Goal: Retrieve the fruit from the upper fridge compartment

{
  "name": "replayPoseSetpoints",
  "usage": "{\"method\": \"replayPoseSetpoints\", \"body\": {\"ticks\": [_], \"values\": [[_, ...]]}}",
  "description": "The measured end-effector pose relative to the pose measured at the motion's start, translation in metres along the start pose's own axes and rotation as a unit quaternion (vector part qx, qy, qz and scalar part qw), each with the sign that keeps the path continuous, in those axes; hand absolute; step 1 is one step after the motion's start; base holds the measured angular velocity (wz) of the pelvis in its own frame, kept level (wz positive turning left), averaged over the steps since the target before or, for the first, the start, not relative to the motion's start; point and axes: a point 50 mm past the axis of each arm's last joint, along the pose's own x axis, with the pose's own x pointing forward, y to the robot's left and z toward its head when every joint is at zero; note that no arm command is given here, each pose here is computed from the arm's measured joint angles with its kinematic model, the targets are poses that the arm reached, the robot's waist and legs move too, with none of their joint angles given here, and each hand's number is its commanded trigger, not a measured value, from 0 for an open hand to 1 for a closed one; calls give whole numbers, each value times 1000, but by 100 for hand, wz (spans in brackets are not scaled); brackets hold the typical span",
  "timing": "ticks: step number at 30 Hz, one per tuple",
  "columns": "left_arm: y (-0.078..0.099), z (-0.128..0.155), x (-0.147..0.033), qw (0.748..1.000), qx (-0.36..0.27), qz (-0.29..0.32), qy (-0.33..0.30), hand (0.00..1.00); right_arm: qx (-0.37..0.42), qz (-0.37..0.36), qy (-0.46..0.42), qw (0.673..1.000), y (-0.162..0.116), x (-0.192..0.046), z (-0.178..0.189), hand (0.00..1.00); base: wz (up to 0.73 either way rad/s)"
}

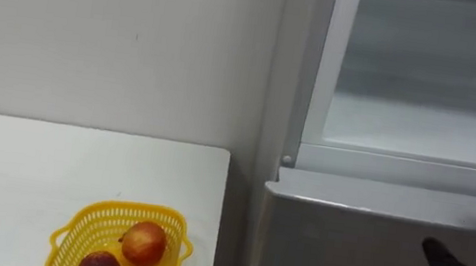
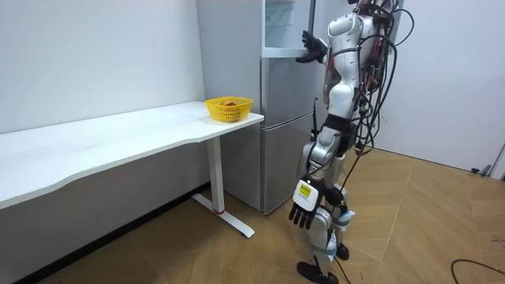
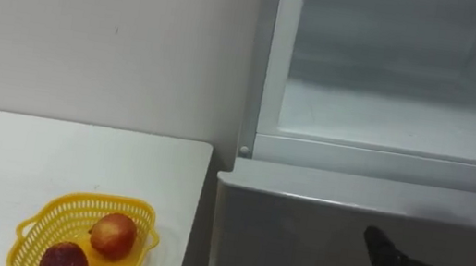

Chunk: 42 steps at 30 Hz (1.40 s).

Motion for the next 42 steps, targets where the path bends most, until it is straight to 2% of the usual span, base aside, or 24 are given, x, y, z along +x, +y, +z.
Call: {"method": "replayPoseSetpoints", "body": {"ticks": [9,18,26,30,32,37,42], "values": [[-1,1,0,1000,-4,1,2,0,-1,-26,90,996,-2,-20,-32,0,-5],[0,2,-1,1000,-2,7,-7,0,51,-102,191,975,-9,-37,-66,0,2],[0,-1,-2,1000,-3,10,-6,0,125,-192,309,923,-16,-61,-99,0,1],[0,-1,-2,1000,-3,15,-6,0,150,-238,333,900,-22,-66,-105,0,1],[2,0,-2,1000,-7,26,-8,0,162,-282,353,877,-31,-72,-111,0,2],[3,1,-2,999,-23,34,-10,0,162,-345,366,849,-46,-77,-116,0,-1],[7,3,-2,999,-28,39,-14,0,210,-429,387,789,-62,-84,-126,0,0]]}}
